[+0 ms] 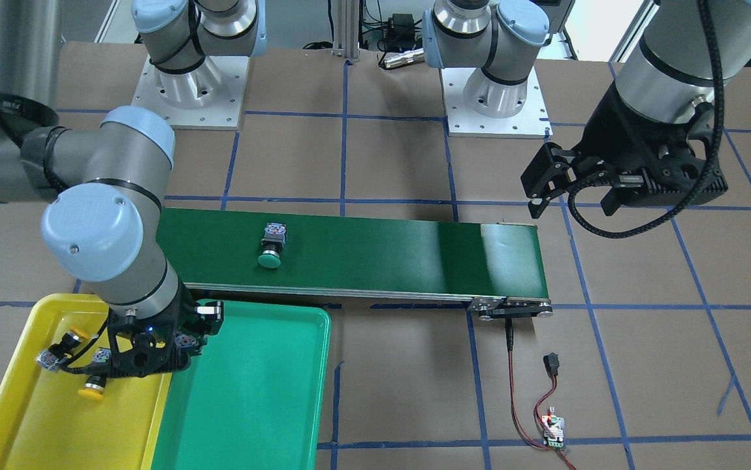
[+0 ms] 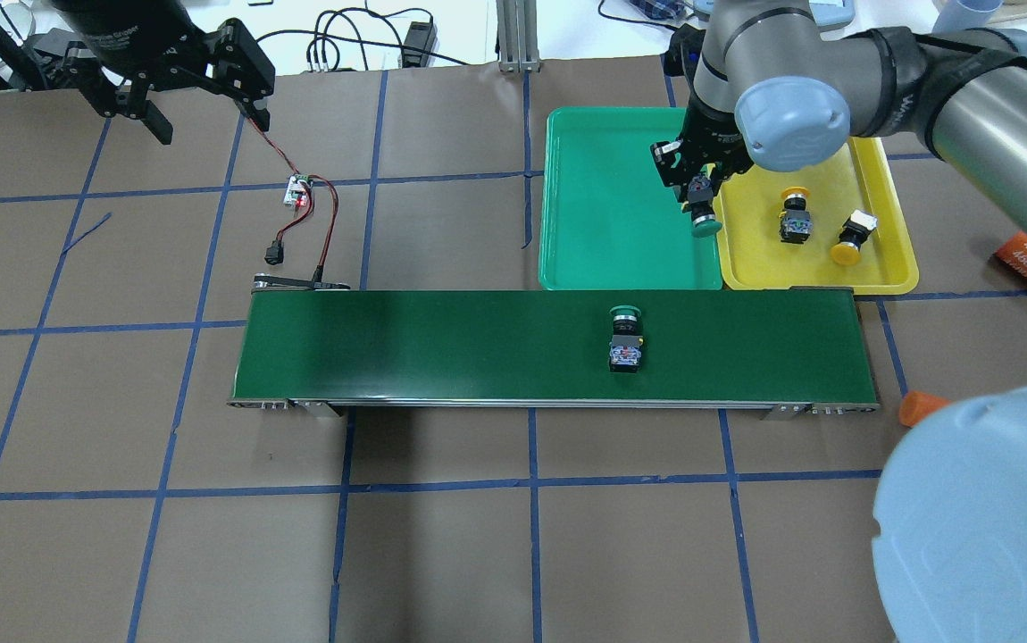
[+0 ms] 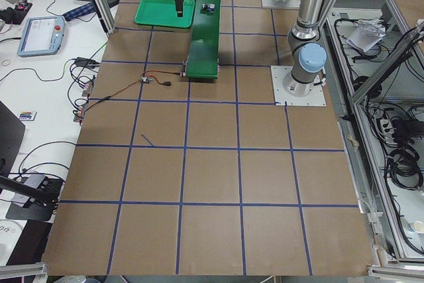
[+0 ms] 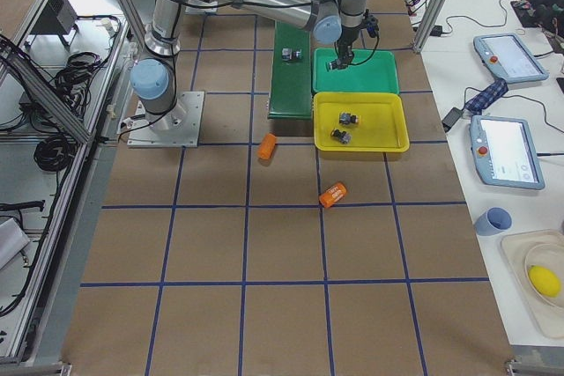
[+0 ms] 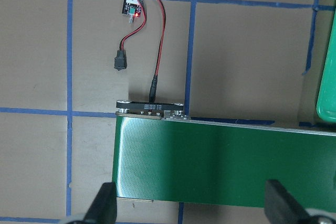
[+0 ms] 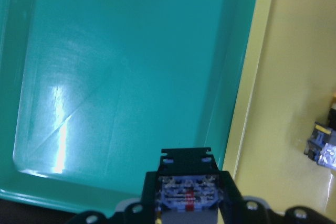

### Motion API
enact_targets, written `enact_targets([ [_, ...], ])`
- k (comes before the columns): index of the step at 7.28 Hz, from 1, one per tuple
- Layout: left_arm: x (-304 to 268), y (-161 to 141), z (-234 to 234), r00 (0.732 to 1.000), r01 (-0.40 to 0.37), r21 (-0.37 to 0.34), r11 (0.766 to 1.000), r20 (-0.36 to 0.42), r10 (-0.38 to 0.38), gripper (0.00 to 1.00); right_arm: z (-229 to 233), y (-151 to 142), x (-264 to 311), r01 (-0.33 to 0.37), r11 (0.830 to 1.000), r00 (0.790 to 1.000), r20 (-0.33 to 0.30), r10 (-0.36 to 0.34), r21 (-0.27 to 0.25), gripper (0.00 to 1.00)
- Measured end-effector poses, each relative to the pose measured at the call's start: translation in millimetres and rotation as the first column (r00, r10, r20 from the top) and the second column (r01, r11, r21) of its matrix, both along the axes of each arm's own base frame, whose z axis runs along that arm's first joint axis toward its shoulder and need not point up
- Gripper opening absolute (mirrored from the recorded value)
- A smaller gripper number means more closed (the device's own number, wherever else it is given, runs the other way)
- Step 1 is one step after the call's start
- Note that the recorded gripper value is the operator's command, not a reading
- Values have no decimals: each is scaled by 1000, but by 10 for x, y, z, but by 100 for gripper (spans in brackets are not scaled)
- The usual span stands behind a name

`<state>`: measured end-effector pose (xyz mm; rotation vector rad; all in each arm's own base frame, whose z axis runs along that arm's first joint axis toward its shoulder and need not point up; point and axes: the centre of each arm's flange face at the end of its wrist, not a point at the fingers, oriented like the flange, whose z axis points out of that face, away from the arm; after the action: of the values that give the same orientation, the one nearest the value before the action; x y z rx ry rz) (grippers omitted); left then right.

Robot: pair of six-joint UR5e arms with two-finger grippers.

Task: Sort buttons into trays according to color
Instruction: 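Carry the green-capped button into the green tray and release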

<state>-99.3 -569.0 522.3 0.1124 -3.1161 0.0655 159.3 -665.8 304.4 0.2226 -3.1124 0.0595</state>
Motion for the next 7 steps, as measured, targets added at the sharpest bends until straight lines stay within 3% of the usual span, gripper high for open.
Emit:
enact_targets([
  [1,-1,-9,-32,1000,0,6,1000,0,0,100,-19,-180,58,-4,1000,1000,0,4,-9,100],
  [3,2,-22,-43,1000,0,8,1000,1,0,100,-88,-265,120,-5,1000,1000,-5,5,12,100],
  [5,3,-22,-21,1000,0,3,1000,-1,0,100,-121,-158,107,-9,998,1000,-13,9,67,100],
  [7,18,-49,17,1000,-3,-6,1000,-9,3,100,-47,203,96,-7,994,1000,-12,9,113,97],
])
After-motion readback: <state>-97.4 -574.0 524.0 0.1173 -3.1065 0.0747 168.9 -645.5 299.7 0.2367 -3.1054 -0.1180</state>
